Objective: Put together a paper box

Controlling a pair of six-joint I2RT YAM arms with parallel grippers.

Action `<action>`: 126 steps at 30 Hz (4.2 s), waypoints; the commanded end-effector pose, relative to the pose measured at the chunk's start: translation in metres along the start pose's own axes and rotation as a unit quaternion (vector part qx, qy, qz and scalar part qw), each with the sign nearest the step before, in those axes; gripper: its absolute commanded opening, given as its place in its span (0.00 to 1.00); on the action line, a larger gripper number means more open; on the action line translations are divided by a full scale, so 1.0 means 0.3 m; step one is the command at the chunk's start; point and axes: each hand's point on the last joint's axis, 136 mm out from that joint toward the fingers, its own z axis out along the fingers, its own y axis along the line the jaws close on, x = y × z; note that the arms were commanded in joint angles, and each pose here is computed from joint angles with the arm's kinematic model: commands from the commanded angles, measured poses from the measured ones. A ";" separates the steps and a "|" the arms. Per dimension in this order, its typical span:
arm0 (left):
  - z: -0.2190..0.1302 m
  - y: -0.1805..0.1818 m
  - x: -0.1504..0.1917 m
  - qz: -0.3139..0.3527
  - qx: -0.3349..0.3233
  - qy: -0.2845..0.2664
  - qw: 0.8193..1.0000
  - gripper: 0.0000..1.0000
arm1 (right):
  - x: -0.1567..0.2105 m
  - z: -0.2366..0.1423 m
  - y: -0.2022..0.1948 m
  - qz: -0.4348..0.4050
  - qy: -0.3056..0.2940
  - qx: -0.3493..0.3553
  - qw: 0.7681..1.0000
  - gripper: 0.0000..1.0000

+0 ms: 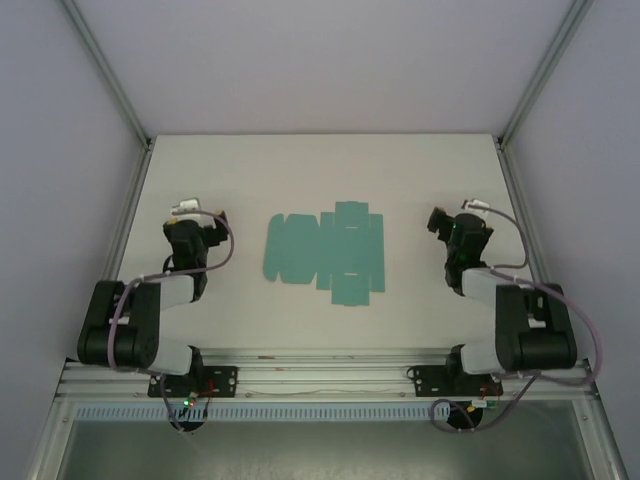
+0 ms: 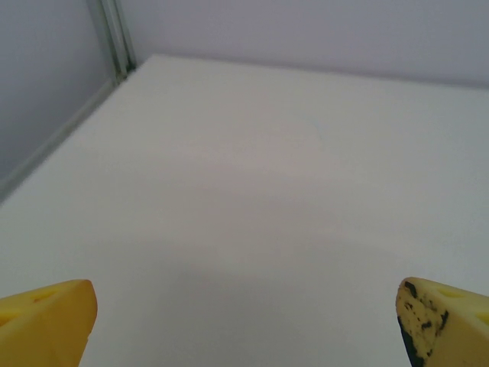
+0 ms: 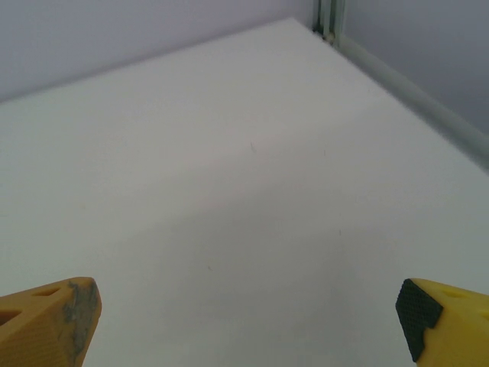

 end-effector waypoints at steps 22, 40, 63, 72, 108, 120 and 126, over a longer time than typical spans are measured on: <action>-0.117 -0.511 0.282 -0.150 0.229 0.375 0.885 1.00 | 0.468 -0.134 0.574 0.025 0.428 -0.100 0.898 0.37; -0.171 -0.756 0.296 -0.233 0.411 0.428 0.770 0.83 | 0.720 -0.136 0.465 0.013 0.493 -0.045 0.869 0.29; -0.206 -0.734 0.128 -0.198 0.406 0.350 0.820 0.12 | 0.598 -0.142 0.508 0.041 0.451 -0.115 0.884 0.39; -0.337 -0.805 -0.227 -0.207 0.544 0.227 0.781 0.00 | 0.134 -0.279 0.531 0.079 0.341 -0.322 0.879 0.72; -0.608 -0.739 -0.496 -0.205 0.613 0.113 0.754 0.00 | -0.191 -0.556 0.558 0.069 0.235 -0.509 0.825 0.00; -0.341 -0.505 -0.120 -0.206 0.302 0.217 0.905 1.00 | 0.029 -0.450 0.568 -0.258 0.192 -0.376 0.869 0.00; -0.320 -0.361 0.010 -0.184 0.179 0.250 0.934 1.00 | 0.172 -0.419 0.629 -0.367 0.247 -0.402 0.801 0.00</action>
